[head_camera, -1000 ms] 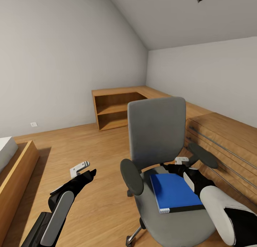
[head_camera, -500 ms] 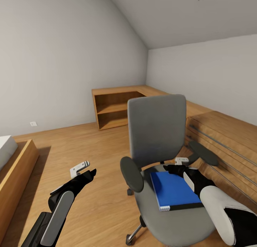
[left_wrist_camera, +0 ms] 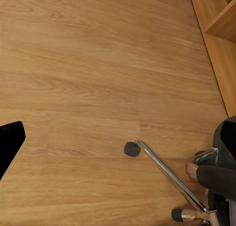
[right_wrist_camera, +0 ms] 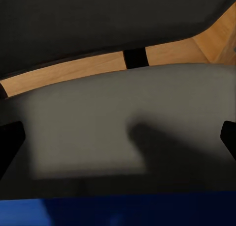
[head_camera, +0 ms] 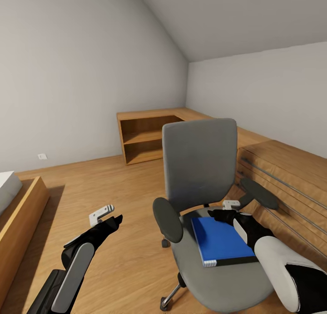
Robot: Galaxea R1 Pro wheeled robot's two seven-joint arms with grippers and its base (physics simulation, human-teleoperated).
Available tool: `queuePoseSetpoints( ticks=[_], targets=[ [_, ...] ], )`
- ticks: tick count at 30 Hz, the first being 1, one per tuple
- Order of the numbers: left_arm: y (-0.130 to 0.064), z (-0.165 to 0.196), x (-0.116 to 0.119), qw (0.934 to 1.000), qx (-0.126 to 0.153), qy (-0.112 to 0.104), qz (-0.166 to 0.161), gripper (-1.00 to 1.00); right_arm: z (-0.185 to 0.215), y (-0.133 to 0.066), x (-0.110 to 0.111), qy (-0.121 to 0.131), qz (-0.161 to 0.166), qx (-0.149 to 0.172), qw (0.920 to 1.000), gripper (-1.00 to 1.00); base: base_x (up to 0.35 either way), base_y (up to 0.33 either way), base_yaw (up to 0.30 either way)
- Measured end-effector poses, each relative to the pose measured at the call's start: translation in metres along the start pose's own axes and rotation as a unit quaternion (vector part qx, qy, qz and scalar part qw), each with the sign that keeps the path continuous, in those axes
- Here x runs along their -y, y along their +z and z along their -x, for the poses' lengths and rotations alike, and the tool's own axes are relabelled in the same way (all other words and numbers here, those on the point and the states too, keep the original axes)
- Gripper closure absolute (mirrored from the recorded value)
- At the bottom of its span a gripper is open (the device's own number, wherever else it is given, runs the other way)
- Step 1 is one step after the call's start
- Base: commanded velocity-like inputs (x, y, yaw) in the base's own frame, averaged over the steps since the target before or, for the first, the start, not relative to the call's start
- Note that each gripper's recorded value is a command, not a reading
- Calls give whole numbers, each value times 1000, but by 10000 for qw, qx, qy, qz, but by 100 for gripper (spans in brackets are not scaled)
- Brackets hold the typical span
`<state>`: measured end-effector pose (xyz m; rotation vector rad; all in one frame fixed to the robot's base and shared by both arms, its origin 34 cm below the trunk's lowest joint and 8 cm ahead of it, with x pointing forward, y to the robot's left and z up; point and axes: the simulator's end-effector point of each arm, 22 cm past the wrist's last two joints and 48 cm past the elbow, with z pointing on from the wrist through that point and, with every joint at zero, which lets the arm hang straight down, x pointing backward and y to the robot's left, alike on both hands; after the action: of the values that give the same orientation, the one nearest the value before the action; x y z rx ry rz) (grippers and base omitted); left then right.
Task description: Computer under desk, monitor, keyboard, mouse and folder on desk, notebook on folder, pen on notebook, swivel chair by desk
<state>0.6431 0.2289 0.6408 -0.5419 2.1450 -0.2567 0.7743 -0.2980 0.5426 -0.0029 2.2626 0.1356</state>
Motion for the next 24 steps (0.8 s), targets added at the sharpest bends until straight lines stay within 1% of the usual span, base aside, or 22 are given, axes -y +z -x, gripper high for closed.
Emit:
queuePoseSetpoints(
  ticks=[24],
  targets=[
    [0, -2, 1, 10000, -16, 14, -5, -100, 1, 0, 0, -2, 0, 12, 10000, -100, 0, 0, 0]
  ],
)
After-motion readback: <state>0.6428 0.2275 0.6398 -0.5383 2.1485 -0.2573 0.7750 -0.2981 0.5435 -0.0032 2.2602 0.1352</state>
